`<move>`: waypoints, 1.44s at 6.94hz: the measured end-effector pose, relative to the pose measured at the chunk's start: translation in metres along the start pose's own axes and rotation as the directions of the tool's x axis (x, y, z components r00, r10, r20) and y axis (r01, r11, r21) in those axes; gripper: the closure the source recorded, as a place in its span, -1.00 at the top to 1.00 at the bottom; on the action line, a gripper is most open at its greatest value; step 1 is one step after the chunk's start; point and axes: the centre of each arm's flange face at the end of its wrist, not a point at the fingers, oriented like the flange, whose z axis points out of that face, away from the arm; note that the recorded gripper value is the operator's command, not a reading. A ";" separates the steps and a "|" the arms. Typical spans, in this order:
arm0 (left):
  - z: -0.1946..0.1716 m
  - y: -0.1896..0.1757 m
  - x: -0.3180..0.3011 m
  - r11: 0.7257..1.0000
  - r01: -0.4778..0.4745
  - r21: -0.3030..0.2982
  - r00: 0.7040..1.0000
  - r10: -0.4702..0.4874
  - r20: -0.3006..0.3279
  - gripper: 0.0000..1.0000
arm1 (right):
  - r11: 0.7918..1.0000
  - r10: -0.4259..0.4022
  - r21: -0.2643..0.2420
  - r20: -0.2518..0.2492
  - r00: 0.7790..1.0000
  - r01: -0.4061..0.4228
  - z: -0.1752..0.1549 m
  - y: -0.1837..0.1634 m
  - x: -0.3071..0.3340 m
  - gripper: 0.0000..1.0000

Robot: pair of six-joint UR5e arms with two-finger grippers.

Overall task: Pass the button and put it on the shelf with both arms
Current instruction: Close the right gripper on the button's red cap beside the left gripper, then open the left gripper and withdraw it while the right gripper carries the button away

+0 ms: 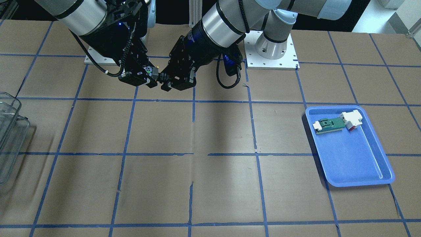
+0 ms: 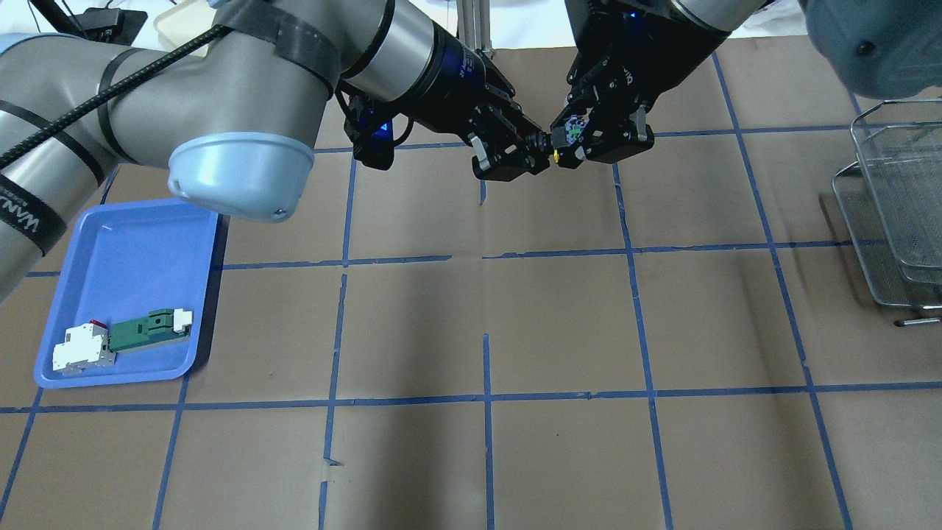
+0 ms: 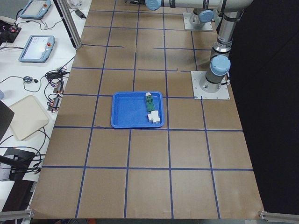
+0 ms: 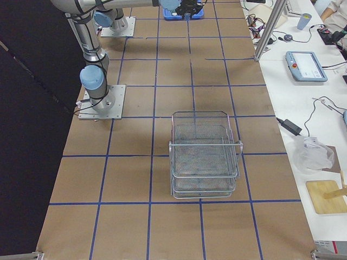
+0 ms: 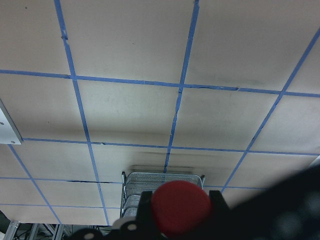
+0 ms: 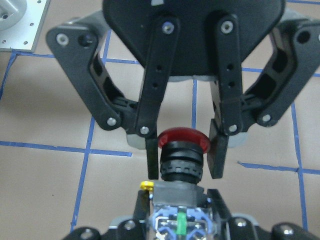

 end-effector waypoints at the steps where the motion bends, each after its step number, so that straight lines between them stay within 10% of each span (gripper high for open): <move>1: 0.000 0.000 0.000 1.000 0.000 0.003 1.000 0.000 -0.002 0.99 | 1.000 -0.006 0.001 0.001 1.000 0.006 0.000 0.000 0.000 -0.47; 6: -0.014 0.000 0.001 1.000 -0.007 -0.006 1.000 0.007 -0.031 1.00 | 1.000 -0.019 0.000 0.003 1.000 0.019 0.002 0.001 0.002 -0.53; 10: -0.095 -0.140 0.085 0.966 -0.227 0.122 0.966 0.239 -0.094 1.00 | 1.000 0.002 -0.021 -0.054 0.999 -0.003 -0.018 0.097 0.039 -0.54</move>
